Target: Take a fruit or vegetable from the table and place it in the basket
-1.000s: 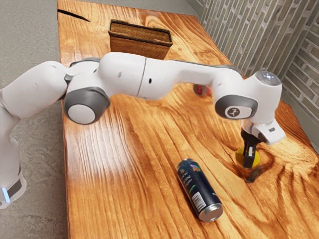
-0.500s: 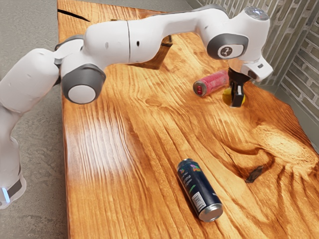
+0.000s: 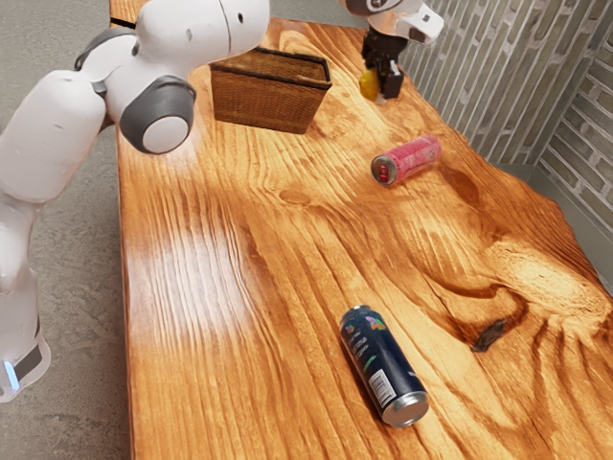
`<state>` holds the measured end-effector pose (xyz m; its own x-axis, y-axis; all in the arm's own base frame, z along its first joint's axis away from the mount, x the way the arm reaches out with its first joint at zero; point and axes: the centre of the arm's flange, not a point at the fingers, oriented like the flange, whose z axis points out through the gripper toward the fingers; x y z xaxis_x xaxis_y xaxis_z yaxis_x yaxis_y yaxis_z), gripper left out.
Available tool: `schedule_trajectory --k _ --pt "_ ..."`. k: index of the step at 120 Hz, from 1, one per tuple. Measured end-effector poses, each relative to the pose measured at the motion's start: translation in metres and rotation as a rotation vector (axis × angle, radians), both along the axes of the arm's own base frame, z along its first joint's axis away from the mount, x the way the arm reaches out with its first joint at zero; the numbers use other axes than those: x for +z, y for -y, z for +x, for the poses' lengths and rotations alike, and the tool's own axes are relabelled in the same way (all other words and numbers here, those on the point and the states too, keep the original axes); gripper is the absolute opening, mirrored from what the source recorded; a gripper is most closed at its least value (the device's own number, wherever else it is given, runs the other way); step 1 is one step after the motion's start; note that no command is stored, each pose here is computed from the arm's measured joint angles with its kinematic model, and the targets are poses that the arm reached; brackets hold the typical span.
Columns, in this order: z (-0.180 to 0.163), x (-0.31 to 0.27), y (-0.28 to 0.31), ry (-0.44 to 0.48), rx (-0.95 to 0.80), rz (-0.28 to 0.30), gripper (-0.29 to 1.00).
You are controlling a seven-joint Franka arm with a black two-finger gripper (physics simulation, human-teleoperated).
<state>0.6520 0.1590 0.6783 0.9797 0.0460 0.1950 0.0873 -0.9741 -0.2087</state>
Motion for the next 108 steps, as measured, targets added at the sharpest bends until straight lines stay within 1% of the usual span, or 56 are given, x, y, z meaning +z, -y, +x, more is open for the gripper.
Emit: schedule_trajectory --k 29,52,65,76,98,102,108 --pt "-0.039 0.006 -0.101 0.007 0.158 -0.019 0.35" --pt "-0.069 0.018 -0.150 0.032 0.240 -0.025 0.35" --pt "-0.083 0.024 -0.179 0.072 0.280 -0.028 0.35" --pt "-0.076 0.022 -0.186 0.120 0.275 -0.021 0.35" --pt "-0.023 -0.001 -0.157 0.231 0.172 -0.032 0.33" --pt "-0.024 -0.003 -0.162 0.234 0.179 -0.031 0.33" --pt "-0.034 -0.009 -0.184 0.217 0.216 -0.035 0.33"
